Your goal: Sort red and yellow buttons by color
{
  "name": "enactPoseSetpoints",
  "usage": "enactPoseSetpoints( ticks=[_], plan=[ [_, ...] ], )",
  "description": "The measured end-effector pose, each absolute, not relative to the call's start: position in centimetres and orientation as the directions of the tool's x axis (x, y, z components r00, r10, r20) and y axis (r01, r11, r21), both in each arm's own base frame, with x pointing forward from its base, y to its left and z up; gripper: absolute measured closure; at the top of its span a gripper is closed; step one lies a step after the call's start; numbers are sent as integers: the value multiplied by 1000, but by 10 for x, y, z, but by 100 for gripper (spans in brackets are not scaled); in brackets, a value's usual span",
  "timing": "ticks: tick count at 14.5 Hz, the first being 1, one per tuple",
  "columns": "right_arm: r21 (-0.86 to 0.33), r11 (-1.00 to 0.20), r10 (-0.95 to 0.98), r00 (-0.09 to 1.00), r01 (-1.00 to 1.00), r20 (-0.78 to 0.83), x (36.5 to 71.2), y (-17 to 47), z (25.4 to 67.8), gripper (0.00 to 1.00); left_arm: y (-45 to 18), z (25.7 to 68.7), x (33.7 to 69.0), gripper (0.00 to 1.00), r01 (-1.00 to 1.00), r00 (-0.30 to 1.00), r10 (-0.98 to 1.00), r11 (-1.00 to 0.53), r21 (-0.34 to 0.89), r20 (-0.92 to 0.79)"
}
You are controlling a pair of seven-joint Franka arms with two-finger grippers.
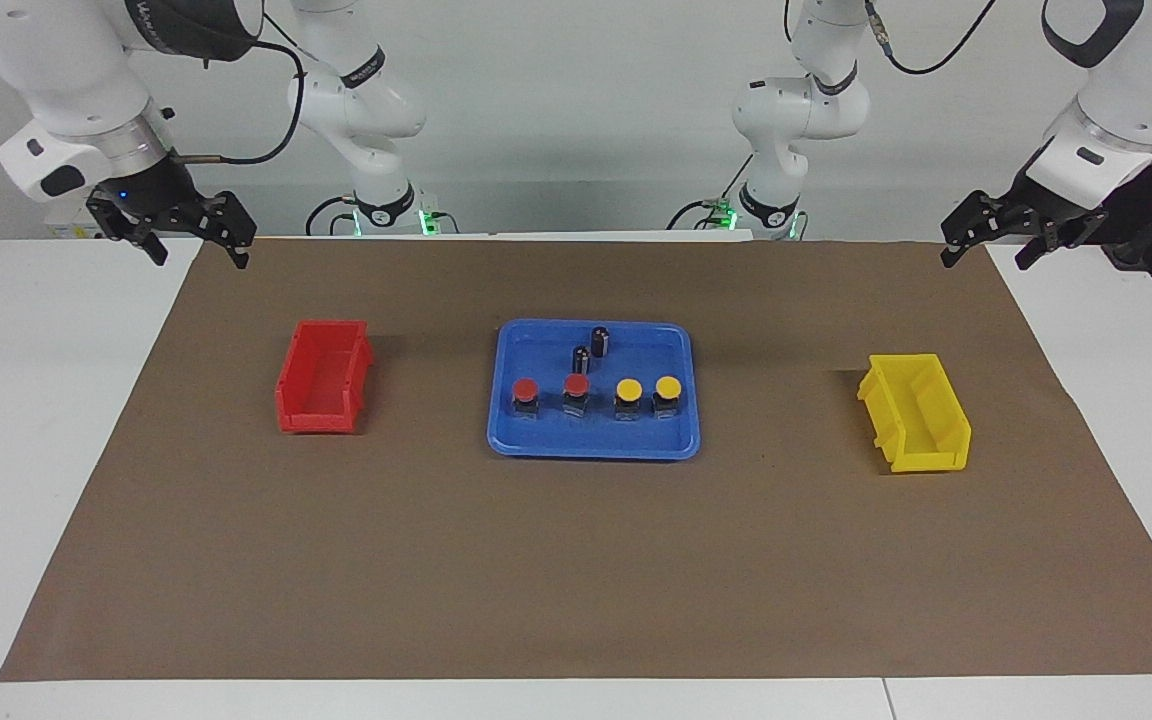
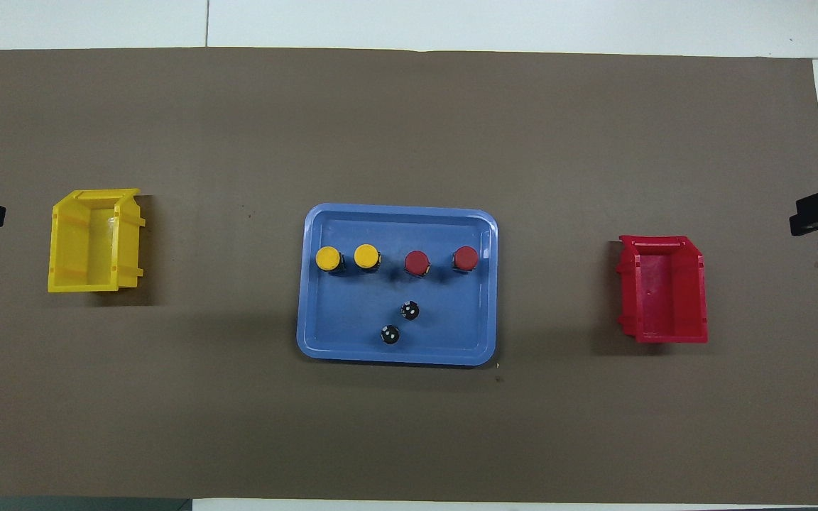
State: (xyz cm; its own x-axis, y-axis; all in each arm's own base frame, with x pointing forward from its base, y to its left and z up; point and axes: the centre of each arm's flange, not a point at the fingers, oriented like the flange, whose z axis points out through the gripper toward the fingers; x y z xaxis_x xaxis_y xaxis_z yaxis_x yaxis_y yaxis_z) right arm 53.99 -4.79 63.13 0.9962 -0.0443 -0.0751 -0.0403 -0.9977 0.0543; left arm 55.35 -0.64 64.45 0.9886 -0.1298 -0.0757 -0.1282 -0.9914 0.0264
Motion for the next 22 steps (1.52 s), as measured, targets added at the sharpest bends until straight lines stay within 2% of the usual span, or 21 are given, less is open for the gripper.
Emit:
enactPoseSetpoints(
  ticks=[7, 12, 16, 19, 22],
  plan=[
    [54, -998, -44, 996, -40, -78, 540, -48, 630, 0, -4, 633, 556, 0, -125, 991, -125, -992, 24, -41],
    [55, -998, -30, 997, -26, -73, 541, -37, 632, 0, -2, 588, 554, 0, -123, 991, -122, -992, 20, 52],
    [55, -998, -38, 998, -35, -46, 548, -17, 640, 0, -5, 601, 559, 0, -128, 990, -127, -992, 17, 62],
    [46, -998, -49, 998, -48, -29, 571, 34, 638, 0, -11, 607, 573, 0, -136, 990, -135, -991, 14, 40],
    [39, -998, -44, 999, -43, -25, 593, 113, 607, 0, -10, 600, 576, 0, -133, 991, -132, -991, 15, 19]
  ],
)
